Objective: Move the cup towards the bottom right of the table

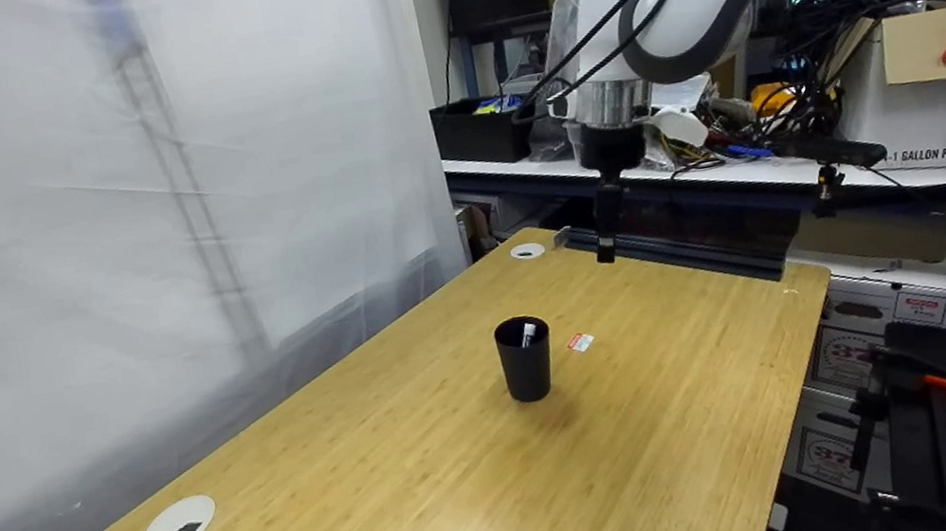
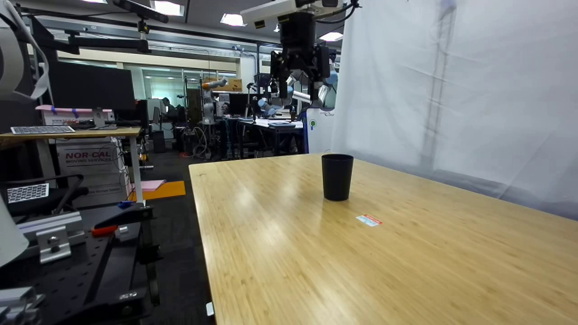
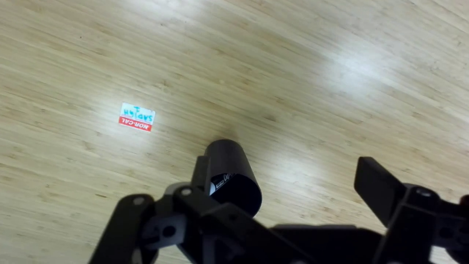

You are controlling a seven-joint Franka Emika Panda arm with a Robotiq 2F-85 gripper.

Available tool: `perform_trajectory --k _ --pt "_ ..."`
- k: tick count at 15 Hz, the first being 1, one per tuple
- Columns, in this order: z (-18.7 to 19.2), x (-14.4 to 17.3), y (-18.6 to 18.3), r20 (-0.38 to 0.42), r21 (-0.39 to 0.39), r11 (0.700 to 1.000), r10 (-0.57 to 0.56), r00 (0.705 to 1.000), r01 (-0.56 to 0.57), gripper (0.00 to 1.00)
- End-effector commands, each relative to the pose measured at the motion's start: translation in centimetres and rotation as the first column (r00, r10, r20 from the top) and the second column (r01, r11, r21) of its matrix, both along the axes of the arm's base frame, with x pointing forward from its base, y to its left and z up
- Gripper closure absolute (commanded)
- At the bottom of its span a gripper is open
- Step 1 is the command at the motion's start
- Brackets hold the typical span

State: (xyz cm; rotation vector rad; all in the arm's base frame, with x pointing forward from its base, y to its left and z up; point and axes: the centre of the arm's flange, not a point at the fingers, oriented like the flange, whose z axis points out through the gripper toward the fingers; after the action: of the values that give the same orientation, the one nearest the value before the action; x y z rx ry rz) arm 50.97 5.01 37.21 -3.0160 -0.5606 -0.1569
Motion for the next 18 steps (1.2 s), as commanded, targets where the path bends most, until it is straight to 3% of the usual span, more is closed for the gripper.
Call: perform_trajectory --k 1,7,11,14,18 --pt "-0.6 3.2 0.5 -0.005 -0.032 0.999 0.031 1.0 -0.031 0.0" --pt "-1.6 7.2 1.7 -0.026 -0.047 0.996 0.069 0.997 -0.07 0.0" --pt "-0.8 10.4 4.6 0.004 -0.027 0.997 0.067 0.998 -0.067 0.0" --pt "-0.7 13.1 7.4 0.015 -0.009 0.999 0.037 0.999 -0.036 0.0" --pt "-4.0 16.4 7.9 -0.046 -0.017 0.998 -0.061 0.997 0.06 0.0"
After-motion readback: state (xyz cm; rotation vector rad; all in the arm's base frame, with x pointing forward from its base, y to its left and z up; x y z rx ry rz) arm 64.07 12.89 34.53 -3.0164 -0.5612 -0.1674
